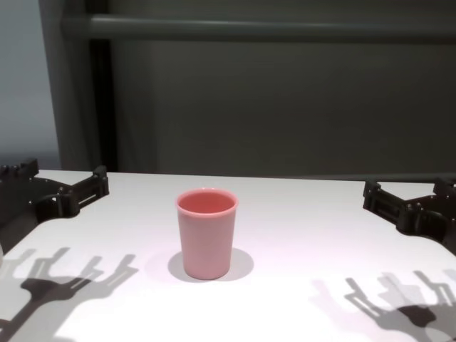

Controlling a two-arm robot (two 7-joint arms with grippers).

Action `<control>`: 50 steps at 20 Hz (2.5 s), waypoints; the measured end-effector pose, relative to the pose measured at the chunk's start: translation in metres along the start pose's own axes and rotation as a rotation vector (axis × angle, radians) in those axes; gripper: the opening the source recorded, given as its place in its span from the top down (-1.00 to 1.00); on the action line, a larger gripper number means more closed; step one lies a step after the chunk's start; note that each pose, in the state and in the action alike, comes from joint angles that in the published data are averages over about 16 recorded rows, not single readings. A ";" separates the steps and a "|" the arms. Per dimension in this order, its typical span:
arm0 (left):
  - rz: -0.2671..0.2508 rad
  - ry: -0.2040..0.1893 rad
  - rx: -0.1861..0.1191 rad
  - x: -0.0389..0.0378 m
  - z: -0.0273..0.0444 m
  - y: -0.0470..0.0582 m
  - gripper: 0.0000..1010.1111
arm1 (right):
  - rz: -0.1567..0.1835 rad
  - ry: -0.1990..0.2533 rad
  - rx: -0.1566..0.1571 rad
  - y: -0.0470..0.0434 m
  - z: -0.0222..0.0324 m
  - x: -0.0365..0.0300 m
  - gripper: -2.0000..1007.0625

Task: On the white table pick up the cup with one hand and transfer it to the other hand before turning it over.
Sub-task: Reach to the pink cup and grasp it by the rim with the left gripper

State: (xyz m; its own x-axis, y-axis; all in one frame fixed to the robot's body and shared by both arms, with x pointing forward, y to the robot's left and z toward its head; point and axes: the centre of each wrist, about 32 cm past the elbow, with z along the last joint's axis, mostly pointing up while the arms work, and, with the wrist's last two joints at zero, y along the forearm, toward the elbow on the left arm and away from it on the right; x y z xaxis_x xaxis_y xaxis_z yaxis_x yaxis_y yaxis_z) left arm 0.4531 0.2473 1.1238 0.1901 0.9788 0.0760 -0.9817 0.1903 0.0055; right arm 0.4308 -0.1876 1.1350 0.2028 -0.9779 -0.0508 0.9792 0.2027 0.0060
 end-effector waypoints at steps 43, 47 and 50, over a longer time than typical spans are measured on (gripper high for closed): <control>-0.255 -0.209 -0.001 0.0278 0.0374 -0.025 -0.98 | 0.000 0.000 0.000 0.0000 0.0000 0.0000 -0.99; -0.359 -0.322 0.020 0.0378 0.0558 -0.031 -0.98 | 0.000 0.000 0.000 0.0000 0.0000 0.0000 -0.99; -0.436 -0.404 0.041 0.0442 0.0696 -0.036 -0.98 | 0.000 0.000 0.000 0.0000 0.0000 0.0000 -0.99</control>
State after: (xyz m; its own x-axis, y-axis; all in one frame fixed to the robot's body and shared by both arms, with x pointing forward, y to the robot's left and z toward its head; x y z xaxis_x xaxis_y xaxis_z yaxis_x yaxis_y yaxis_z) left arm 0.4959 0.2785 1.1964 0.5656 0.7027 0.4317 -0.8147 0.5575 0.1599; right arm 0.4308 -0.1876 1.1350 0.2028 -0.9779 -0.0508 0.9792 0.2027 0.0060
